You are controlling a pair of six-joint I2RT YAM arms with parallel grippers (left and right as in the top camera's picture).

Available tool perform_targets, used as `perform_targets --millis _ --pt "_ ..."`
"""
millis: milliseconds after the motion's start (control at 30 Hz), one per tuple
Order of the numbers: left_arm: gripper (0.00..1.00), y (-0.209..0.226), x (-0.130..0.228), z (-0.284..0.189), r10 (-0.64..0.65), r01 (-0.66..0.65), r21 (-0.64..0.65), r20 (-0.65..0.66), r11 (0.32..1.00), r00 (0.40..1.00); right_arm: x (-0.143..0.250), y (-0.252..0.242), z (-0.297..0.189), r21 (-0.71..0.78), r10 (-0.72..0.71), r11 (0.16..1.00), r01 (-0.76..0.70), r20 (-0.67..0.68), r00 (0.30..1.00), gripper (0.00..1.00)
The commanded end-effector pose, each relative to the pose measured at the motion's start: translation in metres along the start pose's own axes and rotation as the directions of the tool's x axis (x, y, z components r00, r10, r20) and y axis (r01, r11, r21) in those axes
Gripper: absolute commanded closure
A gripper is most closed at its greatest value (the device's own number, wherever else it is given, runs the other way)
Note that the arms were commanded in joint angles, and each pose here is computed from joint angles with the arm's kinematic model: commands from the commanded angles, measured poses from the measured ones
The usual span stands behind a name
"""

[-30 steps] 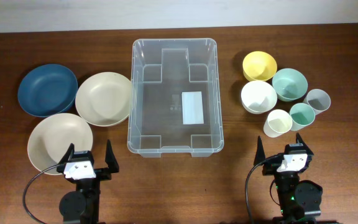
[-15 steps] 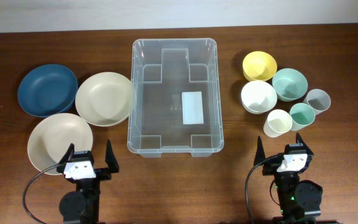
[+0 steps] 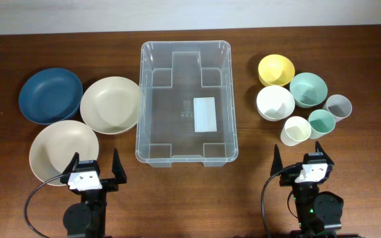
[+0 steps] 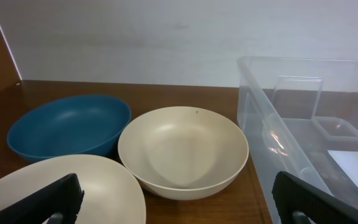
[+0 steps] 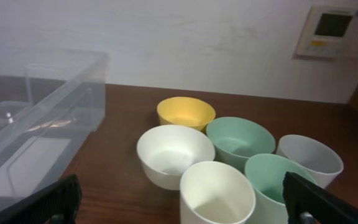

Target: Pack container

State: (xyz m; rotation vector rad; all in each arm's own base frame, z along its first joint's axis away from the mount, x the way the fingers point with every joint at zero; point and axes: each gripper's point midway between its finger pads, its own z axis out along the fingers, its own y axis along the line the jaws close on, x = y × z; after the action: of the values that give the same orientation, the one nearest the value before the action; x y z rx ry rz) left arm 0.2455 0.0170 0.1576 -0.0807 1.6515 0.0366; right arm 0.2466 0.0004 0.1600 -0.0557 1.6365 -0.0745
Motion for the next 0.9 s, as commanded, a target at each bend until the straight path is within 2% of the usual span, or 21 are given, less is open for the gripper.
perform_targets --millis 0,200,367,500,667,867 --pt "0.00 0.000 0.002 0.000 0.013 -0.013 -0.004 0.002 1.000 1.000 -0.001 -0.010 0.000 0.057 0.007 0.998 -0.007 0.007 1.000 0.01" --pt "0.00 0.000 0.002 0.000 0.013 -0.013 -0.004 0.002 1.000 1.000 0.001 -0.006 0.000 0.034 0.008 0.999 -0.008 0.002 1.000 0.01" --pt "0.00 0.000 0.002 0.000 0.013 -0.013 -0.005 0.002 1.000 1.000 -0.059 0.020 -0.009 -0.128 0.019 0.992 0.013 0.247 0.969 0.01" --pt "0.00 0.000 0.002 0.000 0.013 -0.013 -0.004 0.002 1.000 1.000 -0.101 0.019 -0.024 -0.127 0.023 0.991 0.034 0.420 0.907 0.01" --pt "0.00 0.000 0.002 0.000 0.013 -0.013 -0.004 0.002 1.000 1.000 -0.148 0.014 -0.052 -0.099 0.022 0.994 0.049 0.610 0.792 0.01" --pt "0.00 0.000 0.002 0.000 0.013 -0.013 -0.004 0.002 1.000 1.000 -0.181 0.010 -0.083 -0.074 0.018 0.996 0.057 0.747 0.665 0.01"
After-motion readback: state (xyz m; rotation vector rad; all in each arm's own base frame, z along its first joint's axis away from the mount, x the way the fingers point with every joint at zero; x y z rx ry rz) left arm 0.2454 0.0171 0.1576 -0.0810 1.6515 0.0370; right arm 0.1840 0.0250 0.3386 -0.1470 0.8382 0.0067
